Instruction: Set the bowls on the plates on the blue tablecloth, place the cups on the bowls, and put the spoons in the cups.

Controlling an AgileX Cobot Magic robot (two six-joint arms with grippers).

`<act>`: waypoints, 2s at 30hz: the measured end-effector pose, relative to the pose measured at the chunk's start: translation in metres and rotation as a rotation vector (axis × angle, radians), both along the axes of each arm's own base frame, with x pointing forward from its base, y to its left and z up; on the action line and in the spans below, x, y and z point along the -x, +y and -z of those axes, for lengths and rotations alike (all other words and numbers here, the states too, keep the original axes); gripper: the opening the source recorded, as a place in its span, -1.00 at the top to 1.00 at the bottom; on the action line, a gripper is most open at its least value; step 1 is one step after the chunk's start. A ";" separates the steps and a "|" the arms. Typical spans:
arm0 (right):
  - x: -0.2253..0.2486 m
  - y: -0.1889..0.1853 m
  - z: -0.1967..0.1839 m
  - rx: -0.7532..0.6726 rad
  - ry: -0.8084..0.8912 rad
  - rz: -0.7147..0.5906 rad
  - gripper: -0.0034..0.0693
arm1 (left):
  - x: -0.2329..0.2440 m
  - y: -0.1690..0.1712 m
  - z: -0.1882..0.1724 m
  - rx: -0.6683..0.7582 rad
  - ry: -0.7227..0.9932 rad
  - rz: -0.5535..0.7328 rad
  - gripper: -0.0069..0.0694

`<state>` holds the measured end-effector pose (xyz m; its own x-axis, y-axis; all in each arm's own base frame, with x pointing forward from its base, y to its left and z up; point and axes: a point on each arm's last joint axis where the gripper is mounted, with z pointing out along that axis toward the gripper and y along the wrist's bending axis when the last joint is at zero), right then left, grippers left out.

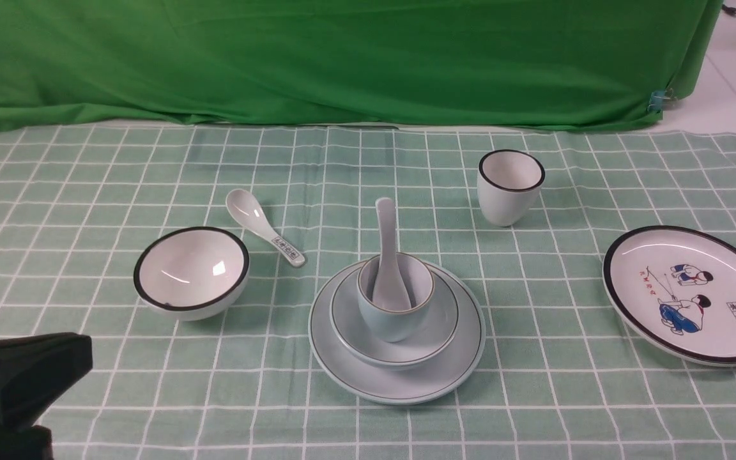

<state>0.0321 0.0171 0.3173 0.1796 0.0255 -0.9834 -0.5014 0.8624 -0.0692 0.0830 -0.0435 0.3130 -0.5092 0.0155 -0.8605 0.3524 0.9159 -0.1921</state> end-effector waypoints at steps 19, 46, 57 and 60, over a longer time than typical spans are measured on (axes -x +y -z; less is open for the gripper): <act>0.000 0.000 0.000 0.000 0.000 0.000 0.34 | 0.025 0.040 0.093 -0.008 -0.473 -0.387 0.79; 0.000 0.000 0.000 0.001 0.001 0.000 0.24 | 0.028 0.040 0.126 -0.074 -0.343 -0.386 0.79; -0.001 0.000 0.008 0.029 0.041 0.012 0.24 | 0.028 0.040 0.126 -0.075 -0.343 -0.386 0.79; -0.007 -0.001 0.026 0.079 0.083 0.104 0.24 | 0.028 0.040 0.126 -0.075 -0.343 -0.386 0.79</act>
